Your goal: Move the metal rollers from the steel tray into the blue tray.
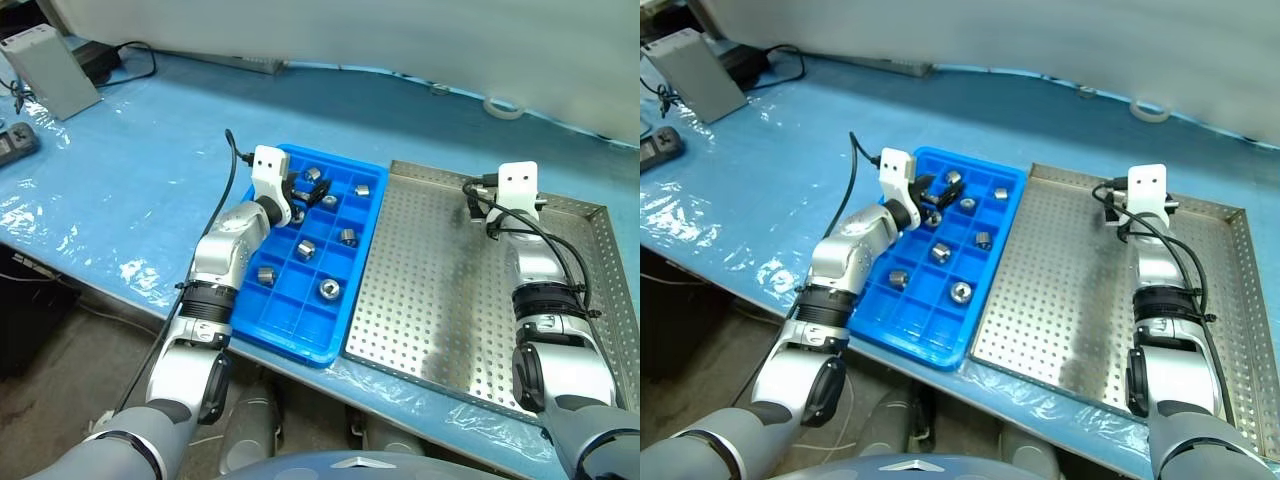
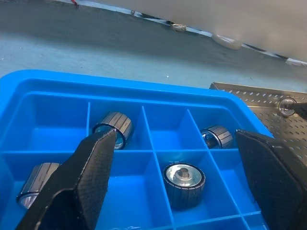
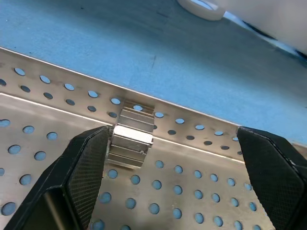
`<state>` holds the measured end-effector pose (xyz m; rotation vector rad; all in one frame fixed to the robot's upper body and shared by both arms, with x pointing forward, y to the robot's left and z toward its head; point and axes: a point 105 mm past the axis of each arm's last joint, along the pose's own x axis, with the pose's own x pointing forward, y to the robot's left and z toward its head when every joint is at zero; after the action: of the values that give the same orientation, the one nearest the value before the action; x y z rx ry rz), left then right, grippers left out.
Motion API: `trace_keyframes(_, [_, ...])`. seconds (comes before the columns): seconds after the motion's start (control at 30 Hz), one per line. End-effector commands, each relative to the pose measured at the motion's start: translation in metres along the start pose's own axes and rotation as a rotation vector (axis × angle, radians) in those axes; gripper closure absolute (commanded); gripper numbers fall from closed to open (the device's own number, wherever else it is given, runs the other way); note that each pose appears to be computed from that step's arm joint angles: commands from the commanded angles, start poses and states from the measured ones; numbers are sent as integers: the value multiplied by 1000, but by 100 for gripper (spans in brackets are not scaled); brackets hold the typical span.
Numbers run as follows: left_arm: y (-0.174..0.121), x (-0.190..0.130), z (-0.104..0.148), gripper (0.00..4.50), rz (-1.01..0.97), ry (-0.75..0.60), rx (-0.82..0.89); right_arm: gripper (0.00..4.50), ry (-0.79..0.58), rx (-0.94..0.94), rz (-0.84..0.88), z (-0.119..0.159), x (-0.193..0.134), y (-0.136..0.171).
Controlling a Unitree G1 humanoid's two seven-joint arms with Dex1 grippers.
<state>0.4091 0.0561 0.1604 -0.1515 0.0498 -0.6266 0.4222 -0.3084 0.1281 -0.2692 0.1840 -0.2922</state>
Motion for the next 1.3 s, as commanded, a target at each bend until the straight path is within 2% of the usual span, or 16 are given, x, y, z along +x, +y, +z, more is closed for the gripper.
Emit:
trace_keyframes(0.03, [-6,0,15,33,-21,-52,24,5,-28,41,55,20,8,16])
trace_keyframes(0.23, [-8,1,15,33,-30,-48,29,5,-3,80,50,35,20,22])
trace_keyframes(0.63, [-7,-5,11,33,-22,-29,32,5,53,85,35,16,21,22])
trace_keyframes(0.73, [-8,-4,11,33,-27,-25,26,57,46,89,30,16,21,21])
trace_keyframes(1.0, [-10,-3,11,33,-38,-18,27,331,49,127,29,12,20,18])
trace_keyframes(1.17, [-11,-2,13,33,-43,-22,31,331,39,123,39,14,20,19])
trace_keyframes(1.3, [-10,-8,17,33,-74,-30,48,331,-46,123,205,37,16,45])
